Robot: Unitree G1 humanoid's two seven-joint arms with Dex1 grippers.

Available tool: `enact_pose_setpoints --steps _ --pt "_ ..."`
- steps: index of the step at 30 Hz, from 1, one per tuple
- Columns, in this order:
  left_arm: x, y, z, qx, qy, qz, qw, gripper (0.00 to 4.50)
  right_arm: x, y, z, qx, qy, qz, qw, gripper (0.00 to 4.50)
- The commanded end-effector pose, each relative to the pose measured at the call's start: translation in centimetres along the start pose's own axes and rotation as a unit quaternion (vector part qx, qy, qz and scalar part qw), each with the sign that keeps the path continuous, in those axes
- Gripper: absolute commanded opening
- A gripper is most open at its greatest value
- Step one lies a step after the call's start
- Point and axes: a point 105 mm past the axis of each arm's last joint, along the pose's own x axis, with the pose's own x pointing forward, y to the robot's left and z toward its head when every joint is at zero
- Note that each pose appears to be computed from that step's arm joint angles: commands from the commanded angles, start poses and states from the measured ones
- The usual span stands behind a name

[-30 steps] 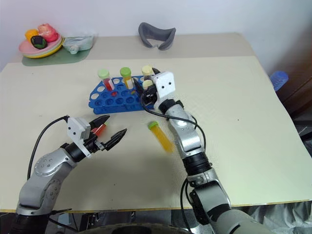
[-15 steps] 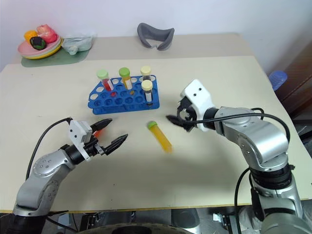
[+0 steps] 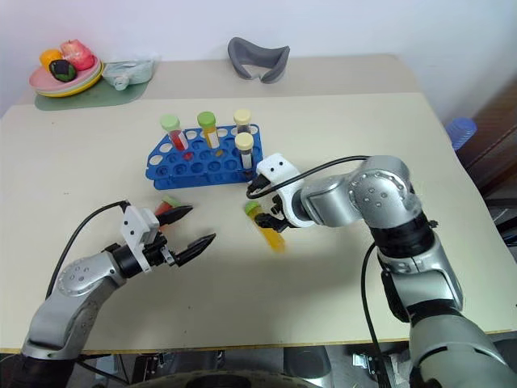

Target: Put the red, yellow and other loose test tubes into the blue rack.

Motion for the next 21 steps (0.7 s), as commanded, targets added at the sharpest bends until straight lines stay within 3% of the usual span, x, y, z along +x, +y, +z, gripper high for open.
enact_pose_setpoints --steps 1,9,21 --pt "0.0 -0.4 1.0 0.016 -0.015 -0.005 1.000 4.50 0.4 0.4 0.4 0.006 0.018 -0.014 1.000 3.71" --pt "-0.8 -1.6 0.9 0.009 0.001 -0.041 0.999 4.50 1.0 0.2 -0.8 0.064 0.075 -0.066 0.993 3.71" --pt "-1.6 -3.3 0.4 0.005 0.035 -0.110 0.993 4.50 1.2 -0.2 -1.4 0.068 0.080 -0.090 0.990 3.71"
